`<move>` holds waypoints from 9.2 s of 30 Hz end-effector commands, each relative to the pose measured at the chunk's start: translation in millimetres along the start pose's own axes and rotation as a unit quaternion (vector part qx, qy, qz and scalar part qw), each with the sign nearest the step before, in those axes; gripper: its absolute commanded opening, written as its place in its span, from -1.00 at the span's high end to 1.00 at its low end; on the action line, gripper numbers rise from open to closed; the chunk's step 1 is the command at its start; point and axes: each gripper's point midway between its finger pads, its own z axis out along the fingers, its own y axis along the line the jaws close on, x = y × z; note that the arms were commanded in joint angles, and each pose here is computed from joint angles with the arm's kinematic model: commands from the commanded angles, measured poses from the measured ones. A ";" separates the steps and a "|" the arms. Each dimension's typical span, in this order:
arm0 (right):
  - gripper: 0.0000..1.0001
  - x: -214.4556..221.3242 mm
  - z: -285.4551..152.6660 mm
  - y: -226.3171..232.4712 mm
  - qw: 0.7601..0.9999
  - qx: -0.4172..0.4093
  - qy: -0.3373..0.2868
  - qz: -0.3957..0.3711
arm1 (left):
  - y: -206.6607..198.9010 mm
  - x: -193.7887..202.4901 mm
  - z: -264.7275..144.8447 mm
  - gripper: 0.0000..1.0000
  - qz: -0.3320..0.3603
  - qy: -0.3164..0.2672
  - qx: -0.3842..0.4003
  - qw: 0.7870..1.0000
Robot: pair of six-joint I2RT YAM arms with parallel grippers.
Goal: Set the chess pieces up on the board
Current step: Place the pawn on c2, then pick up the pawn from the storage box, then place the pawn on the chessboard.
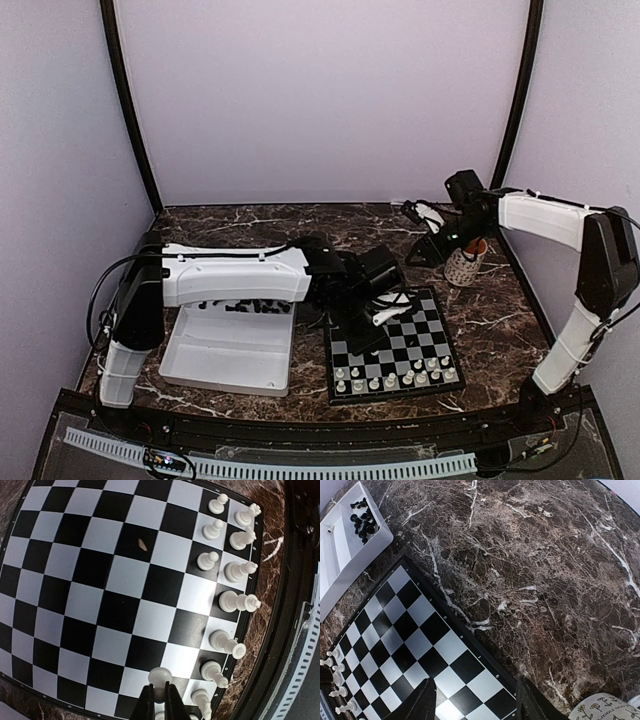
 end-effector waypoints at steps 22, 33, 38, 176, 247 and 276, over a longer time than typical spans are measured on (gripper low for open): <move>-0.15 -24.8 -36.9 4.5 0.996 0.046 -0.068 -0.032 | -31.7 13.5 21.0 0.92 0.081 0.060 0.044 0.994; -0.14 -26.1 -34.8 5.1 0.996 0.038 -0.067 -0.033 | -35.3 28.1 28.9 0.86 0.075 0.090 0.057 0.991; -0.14 -26.8 -34.7 5.2 0.996 0.037 -0.067 -0.034 | -32.0 25.3 31.4 0.74 0.073 0.084 0.047 0.993; -0.97 -132.8 57.8 -10.4 0.999 0.015 -0.021 -0.035 | 213.7 312.4 -77.4 0.87 -0.585 0.175 -0.178 0.771; -0.97 -31.9 -73.9 60.7 0.990 0.057 -0.080 -0.098 | 67.8 7.6 34.1 0.59 -0.033 -0.303 -0.095 0.948; -0.10 28.9 86.2 135.3 0.959 -0.093 0.116 -0.241 | 130.1 84.6 -145.3 -0.07 -0.176 -0.337 -0.279 0.882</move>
